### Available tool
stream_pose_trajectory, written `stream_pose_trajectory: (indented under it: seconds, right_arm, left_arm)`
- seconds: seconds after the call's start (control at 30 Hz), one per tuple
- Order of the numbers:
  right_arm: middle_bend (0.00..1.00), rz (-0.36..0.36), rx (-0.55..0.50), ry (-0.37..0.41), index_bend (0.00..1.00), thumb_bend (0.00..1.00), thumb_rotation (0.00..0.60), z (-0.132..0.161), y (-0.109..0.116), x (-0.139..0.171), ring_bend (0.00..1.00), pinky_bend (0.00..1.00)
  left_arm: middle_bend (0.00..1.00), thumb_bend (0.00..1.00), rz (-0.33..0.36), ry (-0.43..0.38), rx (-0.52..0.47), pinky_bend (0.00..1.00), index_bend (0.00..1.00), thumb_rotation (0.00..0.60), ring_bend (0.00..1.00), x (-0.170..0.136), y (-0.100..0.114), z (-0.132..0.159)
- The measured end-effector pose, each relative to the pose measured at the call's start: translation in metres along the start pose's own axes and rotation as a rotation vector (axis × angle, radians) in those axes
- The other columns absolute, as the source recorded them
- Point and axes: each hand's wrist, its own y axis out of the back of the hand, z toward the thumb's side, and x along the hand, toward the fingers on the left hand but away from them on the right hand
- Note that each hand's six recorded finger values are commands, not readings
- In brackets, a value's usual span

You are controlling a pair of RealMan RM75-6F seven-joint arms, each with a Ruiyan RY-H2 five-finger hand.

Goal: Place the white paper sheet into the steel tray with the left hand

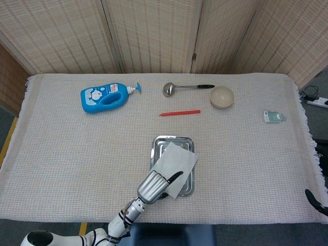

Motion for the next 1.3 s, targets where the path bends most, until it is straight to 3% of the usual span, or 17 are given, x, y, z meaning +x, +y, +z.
stream_pose_trajectory:
  seconds: [0.23, 0.47, 0.63, 0.7, 0.77, 0.9, 1.17, 1.3]
  right_arm:
    - [0.00, 0.002, 0.004, -0.008, 0.00, 0.32, 0.600, -0.002, -0.002, -0.002, 0.00, 0.00]
    - [0.00, 0.013, 0.007, 0.004, 0.00, 0.32, 0.600, 0.002, -0.006, -0.001, 0.00, 0.00]
    - [0.00, 0.017, 0.010, 0.000, 0.00, 0.32, 0.600, 0.001, -0.007, -0.002, 0.00, 0.00]
    - [0.00, 0.015, 0.010, 0.000, 0.00, 0.32, 0.600, 0.001, -0.007, -0.002, 0.00, 0.00]
    - [0.00, 0.015, 0.009, 0.000, 0.00, 0.32, 0.600, 0.001, -0.007, -0.002, 0.00, 0.00]
    - [0.00, 0.019, 0.008, 0.002, 0.00, 0.32, 0.600, 0.001, -0.007, -0.001, 0.00, 0.00]
    - [0.00, 0.047, 0.009, 0.012, 0.00, 0.32, 0.600, 0.003, -0.015, -0.002, 0.00, 0.00]
    - [0.00, 0.060, 0.005, 0.017, 0.00, 0.32, 0.600, 0.005, -0.018, -0.001, 0.00, 0.00]
  left_arm:
    - [1.00, 0.09, -0.076, 0.034, -0.105, 1.00, 0.17, 0.600, 1.00, 0.003, 0.007, 0.000]
    - [1.00, 0.09, -0.239, 0.095, -0.195, 1.00, 0.15, 0.600, 1.00, 0.007, -0.002, -0.005]
    - [1.00, 0.10, -0.250, 0.144, -0.234, 1.00, 0.19, 0.600, 1.00, 0.018, 0.002, -0.016]
    - [1.00, 0.20, -0.244, 0.140, -0.256, 1.00, 0.21, 0.600, 1.00, 0.020, 0.006, -0.016]
    - [1.00, 0.40, -0.252, 0.126, -0.265, 1.00, 0.23, 0.584, 1.00, 0.021, 0.010, -0.016]
    - [1.00, 0.66, -0.296, 0.085, -0.252, 1.00, 0.24, 0.425, 1.00, 0.020, 0.017, -0.017]
    - [1.00, 0.77, -0.397, 0.037, -0.221, 1.00, 0.25, 0.370, 1.00, 0.019, 0.017, -0.011]
    - [1.00, 0.80, -0.409, 0.029, -0.202, 1.00, 0.25, 0.369, 1.00, 0.022, 0.011, -0.008]
